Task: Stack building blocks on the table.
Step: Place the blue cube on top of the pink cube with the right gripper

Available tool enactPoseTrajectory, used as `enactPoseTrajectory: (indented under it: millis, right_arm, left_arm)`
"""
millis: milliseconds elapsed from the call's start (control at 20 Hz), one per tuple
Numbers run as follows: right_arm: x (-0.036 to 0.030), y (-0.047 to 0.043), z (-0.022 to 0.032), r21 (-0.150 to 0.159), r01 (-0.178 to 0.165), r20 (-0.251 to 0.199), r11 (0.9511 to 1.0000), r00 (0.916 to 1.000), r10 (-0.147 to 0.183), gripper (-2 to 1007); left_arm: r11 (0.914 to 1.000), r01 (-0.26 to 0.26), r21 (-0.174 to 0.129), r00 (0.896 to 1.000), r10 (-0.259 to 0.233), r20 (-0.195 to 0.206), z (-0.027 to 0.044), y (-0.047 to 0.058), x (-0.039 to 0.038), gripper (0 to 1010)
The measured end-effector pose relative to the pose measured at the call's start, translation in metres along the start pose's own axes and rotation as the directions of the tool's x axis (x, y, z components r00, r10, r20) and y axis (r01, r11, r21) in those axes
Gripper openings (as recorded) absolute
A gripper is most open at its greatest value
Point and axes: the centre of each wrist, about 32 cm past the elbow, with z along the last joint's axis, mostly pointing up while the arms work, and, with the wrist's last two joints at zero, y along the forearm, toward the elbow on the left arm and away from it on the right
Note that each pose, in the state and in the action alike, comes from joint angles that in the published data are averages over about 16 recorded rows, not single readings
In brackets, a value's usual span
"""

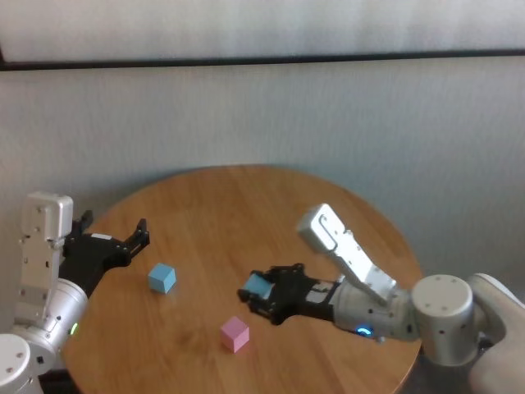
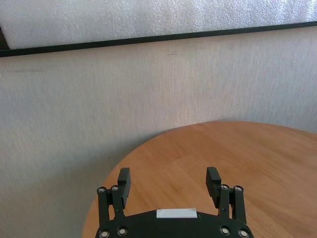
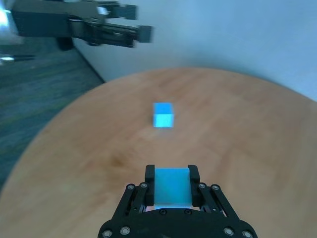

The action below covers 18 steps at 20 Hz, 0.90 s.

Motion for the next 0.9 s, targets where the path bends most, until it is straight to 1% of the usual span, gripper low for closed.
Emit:
enactPoseTrajectory:
  millis: [150, 250, 450, 650, 900]
  right_arm:
    - [-0.0055, 0.0081, 0.0059, -0.015, -0.032, 0.013, 0.9994, 0.9994, 0.032, 370]
    - [-0.0092, 0.0124, 0.0093, -0.027, -0.046, 0.019, 0.9986, 0.9987, 0.047, 370]
    - [-0.0155, 0.0183, 0.0141, -0.054, -0.06, 0.021, 0.9967, 0.9979, 0.062, 370]
    - [-0.0198, 0.0214, 0.0174, -0.078, -0.058, 0.011, 0.9953, 0.9982, 0.059, 370]
    - [-0.0227, 0.0231, 0.0208, -0.096, -0.042, -0.012, 0.9945, 0.9991, 0.041, 370]
  left_arm:
    - [1.0, 0.0, 0.0, 1.0, 0.0, 0.0, 0.0, 0.0, 0.0, 1000]
    - [1.0, 0.0, 0.0, 1.0, 0.0, 0.0, 0.0, 0.0, 0.0, 1000]
    - [1.0, 0.0, 0.0, 1.0, 0.0, 0.0, 0.0, 0.0, 0.0, 1000]
    - [1.0, 0.0, 0.0, 1.0, 0.0, 0.0, 0.0, 0.0, 0.0, 1000]
    - [1.0, 0.0, 0.0, 1.0, 0.0, 0.0, 0.0, 0.0, 0.0, 1000]
